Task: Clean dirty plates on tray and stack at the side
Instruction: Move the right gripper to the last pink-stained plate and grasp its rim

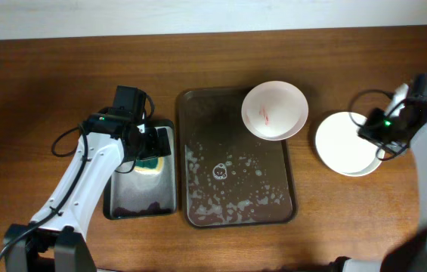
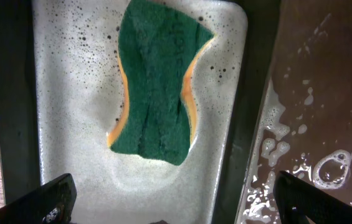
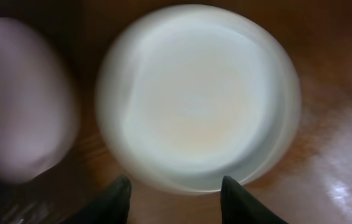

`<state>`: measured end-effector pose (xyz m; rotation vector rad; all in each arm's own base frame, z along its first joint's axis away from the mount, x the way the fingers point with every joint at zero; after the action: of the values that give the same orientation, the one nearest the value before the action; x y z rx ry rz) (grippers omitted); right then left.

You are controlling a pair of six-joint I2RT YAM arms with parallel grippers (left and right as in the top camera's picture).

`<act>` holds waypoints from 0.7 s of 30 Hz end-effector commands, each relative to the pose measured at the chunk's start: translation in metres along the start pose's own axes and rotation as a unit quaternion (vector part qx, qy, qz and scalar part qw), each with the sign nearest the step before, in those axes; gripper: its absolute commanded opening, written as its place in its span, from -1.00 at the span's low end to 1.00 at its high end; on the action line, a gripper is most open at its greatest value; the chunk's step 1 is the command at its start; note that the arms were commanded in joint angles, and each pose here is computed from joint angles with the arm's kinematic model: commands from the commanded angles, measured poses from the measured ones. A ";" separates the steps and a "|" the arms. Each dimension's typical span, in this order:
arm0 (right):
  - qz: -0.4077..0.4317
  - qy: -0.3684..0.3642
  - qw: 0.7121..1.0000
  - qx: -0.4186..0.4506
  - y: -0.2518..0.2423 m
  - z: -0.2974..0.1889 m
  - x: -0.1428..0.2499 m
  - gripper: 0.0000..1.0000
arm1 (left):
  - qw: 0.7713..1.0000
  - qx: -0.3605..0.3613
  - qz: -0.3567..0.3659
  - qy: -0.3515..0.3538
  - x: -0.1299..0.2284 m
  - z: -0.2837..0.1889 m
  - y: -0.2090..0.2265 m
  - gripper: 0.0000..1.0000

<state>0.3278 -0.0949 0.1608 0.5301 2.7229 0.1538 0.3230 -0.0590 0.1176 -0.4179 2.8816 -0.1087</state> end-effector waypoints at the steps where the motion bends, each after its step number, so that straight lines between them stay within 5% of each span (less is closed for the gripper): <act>1: -0.196 -0.124 0.967 -0.103 0.103 -0.107 0.031 -0.04 | 1.000 0.008 -0.001 -0.010 -0.006 -0.006 -0.001 0.99; 4: -0.274 -0.290 0.909 -0.122 0.122 -0.212 0.083 0.21 | 1.000 0.008 -0.001 -0.010 -0.006 -0.006 -0.001 0.99; 5: -0.259 -0.303 0.911 -0.104 0.111 -0.215 0.089 0.21 | 1.000 0.008 -0.001 -0.010 -0.006 -0.006 -0.001 0.99; 8: -0.255 -0.187 0.941 -0.118 0.114 -0.100 0.107 0.29 | 1.000 0.008 -0.001 -0.010 -0.006 -0.006 -0.001 0.99; 10: -0.266 -0.258 0.904 -0.213 0.165 -0.108 0.063 0.37 | 1.000 0.008 -0.001 -0.010 -0.006 -0.006 -0.001 0.99; 13: -0.258 -0.105 0.949 -0.149 0.164 0.014 0.039 0.62 | 1.000 0.008 -0.001 -0.010 -0.006 -0.006 -0.001 0.99; 16: -0.197 0.048 0.971 -0.130 0.149 0.082 -0.011 0.54 | 1.000 0.008 -0.001 -0.010 -0.006 -0.006 -0.001 0.99; 21: -0.177 0.018 0.982 -0.067 0.118 0.106 -0.056 0.26 | 1.000 0.008 -0.001 -0.010 -0.006 -0.006 -0.001 0.99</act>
<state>0.4452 0.0159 0.1041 -0.0233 2.7772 0.3720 0.3241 -0.0597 0.1190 -0.4170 2.8789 -0.1146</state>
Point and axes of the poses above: each gripper's point midway between its finger pads, its own z axis out along the fingers, its own y axis along the line the jaws close on, x = y × z, the point moved 2 cm from there along -z, back along the fingers, and after that the axes turned 7 degrees about -z, right-handed, at the moved point
